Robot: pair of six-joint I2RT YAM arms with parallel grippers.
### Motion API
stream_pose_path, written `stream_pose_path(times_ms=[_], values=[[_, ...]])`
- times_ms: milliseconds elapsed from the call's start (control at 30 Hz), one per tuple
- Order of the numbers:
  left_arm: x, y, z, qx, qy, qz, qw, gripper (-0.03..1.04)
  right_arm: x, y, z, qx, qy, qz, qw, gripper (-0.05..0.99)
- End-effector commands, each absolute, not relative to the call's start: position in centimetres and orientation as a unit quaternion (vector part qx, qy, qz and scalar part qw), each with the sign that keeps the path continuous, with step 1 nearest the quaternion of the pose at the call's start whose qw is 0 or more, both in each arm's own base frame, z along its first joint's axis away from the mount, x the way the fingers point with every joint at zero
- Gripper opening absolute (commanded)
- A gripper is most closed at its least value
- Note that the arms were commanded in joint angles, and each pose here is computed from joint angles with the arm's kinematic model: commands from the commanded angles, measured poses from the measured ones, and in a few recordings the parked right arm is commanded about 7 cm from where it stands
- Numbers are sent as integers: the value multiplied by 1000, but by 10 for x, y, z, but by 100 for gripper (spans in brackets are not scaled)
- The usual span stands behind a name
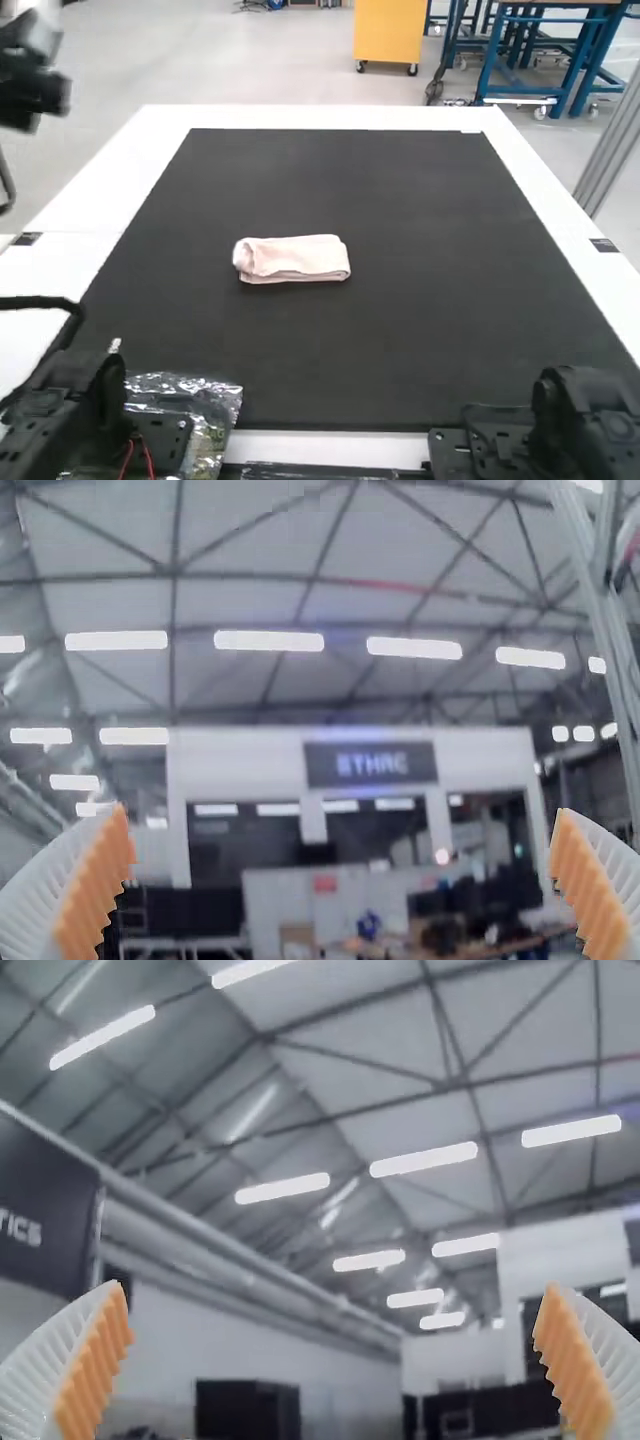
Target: Fold the towel.
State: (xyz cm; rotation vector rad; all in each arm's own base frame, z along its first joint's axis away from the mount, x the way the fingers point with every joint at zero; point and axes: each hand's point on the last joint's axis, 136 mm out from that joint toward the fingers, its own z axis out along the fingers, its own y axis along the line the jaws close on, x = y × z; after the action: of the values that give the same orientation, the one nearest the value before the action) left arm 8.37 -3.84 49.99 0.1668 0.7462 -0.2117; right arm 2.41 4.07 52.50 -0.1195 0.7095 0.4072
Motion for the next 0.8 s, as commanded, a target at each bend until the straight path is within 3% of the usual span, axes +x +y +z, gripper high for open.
stream_pose_path(times_ms=[0, 100, 233, 333, 433, 533, 700, 767], values=[[63, -27, 502, 50, 341, -96, 934, 97, 28, 27, 523, -22, 367, 162, 916, 92], [68, -27, 497, 50, 370, -89, 923, 97, 42, 18, 513, -10, 386, 126, 914, 92], [105, -26, 463, 58, 427, -54, 901, 97, 110, 5, 459, 39, 449, 115, 885, 92], [136, -16, 434, 34, 431, -40, 901, 97, 153, 14, 413, 7, 466, 97, 879, 92], [167, -17, 393, 40, 454, -32, 890, 97, 185, 23, 364, -11, 484, 103, 869, 92], [196, -15, 344, 49, 498, -6, 866, 97, 199, 24, 333, -14, 478, 96, 873, 92], [222, 3, 287, 18, 544, 40, 838, 97, 221, 19, 283, -3, 528, 76, 846, 92], [229, 7, 266, 10, 566, 50, 823, 97, 232, 7, 258, 15, 573, 34, 819, 92]])
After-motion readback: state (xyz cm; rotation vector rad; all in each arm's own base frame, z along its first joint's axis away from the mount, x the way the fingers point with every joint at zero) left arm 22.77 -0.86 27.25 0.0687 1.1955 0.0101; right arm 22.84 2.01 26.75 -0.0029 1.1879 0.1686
